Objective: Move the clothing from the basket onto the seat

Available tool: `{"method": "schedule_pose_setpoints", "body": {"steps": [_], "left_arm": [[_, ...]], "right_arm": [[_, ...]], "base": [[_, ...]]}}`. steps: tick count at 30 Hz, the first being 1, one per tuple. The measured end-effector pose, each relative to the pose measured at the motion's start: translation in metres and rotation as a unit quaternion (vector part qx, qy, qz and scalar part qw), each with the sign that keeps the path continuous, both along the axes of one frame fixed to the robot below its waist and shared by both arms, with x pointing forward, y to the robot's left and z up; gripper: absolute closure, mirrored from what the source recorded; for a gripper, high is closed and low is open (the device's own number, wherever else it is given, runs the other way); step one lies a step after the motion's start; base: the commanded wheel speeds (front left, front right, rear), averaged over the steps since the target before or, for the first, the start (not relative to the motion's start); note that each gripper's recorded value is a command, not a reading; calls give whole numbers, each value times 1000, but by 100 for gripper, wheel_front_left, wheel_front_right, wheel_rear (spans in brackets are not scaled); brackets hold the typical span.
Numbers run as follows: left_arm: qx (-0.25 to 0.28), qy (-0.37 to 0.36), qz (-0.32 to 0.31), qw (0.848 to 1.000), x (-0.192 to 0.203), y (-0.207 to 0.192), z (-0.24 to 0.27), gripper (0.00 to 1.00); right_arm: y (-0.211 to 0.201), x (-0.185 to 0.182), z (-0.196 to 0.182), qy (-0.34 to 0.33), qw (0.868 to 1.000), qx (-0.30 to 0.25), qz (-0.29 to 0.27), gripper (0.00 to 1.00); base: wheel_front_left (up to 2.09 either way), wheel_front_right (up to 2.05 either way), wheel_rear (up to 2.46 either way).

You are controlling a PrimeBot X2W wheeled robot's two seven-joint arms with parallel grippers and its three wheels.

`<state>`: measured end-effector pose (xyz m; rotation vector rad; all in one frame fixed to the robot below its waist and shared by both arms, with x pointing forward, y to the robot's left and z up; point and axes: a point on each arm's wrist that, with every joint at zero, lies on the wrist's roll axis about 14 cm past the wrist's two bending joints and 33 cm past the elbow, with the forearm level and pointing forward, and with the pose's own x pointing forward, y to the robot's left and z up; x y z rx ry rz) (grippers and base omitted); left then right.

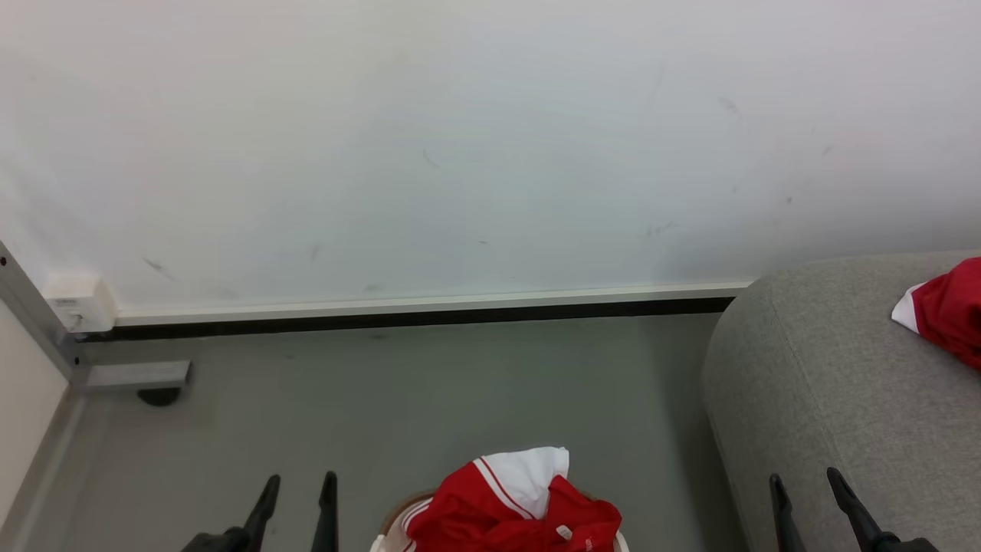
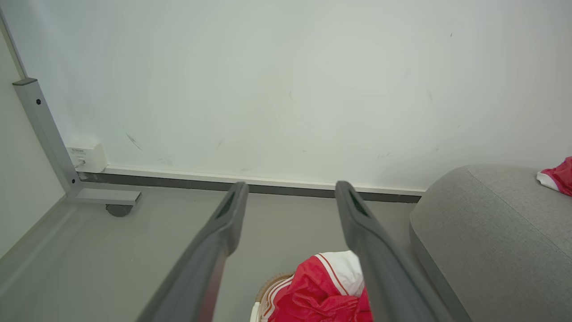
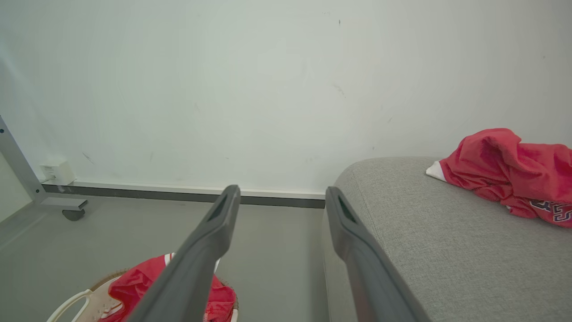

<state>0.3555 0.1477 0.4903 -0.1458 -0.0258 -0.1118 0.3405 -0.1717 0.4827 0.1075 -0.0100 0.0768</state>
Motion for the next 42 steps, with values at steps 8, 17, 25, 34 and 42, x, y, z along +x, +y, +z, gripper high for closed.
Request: {"method": "schedule_pose_setpoints", "body": {"steps": [8,17,25,34,42], "left_arm": [[1,2,-37,999,17,-22,-1,0],[43,62,-158,985,57,-93,-42,0],[104,181,-257,943,87,-139,-127,0],[139,311,-323,883,93,-162,-237,0],[147,409,-347,831,76,-166,-325,0]], "right_arm": [[-14,10,9,-12,1000,-4,-20,0],[-45,58,42,-61,996,-24,-61,0],[-63,108,26,-51,995,-28,-80,0],[-76,152,-13,-26,995,-28,-89,0],[-82,180,-58,3,996,-31,-89,0]], "base": [[0,0,0],[0,0,0],[0,0,0],[0,0,0],[0,0,0]]}}
